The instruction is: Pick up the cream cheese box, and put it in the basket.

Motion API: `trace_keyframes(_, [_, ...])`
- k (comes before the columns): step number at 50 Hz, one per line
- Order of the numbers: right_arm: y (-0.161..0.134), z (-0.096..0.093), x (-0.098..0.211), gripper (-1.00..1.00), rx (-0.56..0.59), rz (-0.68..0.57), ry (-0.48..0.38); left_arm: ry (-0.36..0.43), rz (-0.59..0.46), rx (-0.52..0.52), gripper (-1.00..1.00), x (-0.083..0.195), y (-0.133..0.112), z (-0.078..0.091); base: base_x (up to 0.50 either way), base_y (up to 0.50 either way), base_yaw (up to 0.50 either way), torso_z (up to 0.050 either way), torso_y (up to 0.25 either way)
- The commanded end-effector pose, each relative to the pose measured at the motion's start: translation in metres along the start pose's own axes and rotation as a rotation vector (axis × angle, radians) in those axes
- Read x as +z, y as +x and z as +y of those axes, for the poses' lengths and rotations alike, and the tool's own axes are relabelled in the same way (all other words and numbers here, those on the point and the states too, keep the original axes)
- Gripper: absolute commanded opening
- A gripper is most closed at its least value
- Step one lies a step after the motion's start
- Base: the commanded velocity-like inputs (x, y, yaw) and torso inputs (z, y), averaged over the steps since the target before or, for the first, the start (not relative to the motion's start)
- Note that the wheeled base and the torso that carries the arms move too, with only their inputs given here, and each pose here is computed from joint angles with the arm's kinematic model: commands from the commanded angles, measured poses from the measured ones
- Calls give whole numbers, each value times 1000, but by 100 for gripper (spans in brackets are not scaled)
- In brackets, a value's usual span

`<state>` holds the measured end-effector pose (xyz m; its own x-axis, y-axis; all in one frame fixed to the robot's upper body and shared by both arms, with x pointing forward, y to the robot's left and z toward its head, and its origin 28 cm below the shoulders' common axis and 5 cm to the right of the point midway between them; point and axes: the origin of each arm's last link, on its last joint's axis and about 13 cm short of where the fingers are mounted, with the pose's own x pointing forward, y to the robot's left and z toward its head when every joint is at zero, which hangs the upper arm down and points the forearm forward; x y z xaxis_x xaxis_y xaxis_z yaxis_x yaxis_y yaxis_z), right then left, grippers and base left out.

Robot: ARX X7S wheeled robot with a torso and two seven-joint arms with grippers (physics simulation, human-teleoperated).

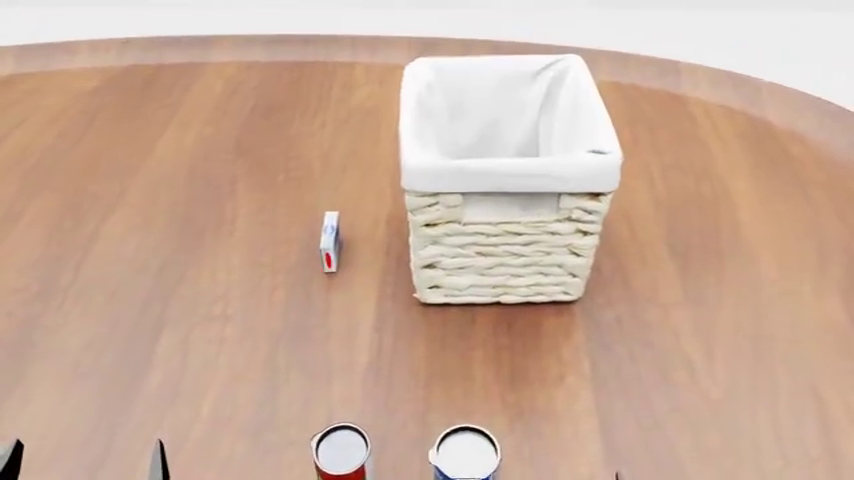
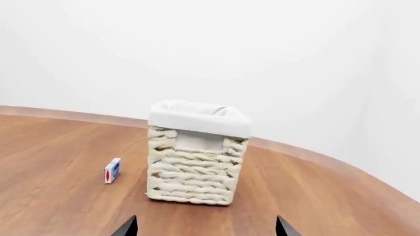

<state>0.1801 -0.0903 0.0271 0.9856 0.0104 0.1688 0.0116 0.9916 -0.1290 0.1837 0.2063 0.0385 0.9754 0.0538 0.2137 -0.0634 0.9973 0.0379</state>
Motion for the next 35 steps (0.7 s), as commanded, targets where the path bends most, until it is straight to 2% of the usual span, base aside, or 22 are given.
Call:
trace_keyframes(1, [0, 1, -1, 100, -3, -1, -16, 2, 2, -1, 100, -1, 0, 0, 316, -8, 0, 0, 0])
trace_keyframes(10, [0, 3, -3, 100, -2, -5, -41, -1, 4, -5, 100, -1, 0, -1, 315, 0, 0, 0, 0])
trace_keyframes(35, [1, 1, -2, 100, 0, 2, -18, 4, 1, -2, 100, 0, -1, -1, 268, 0, 0, 0, 0])
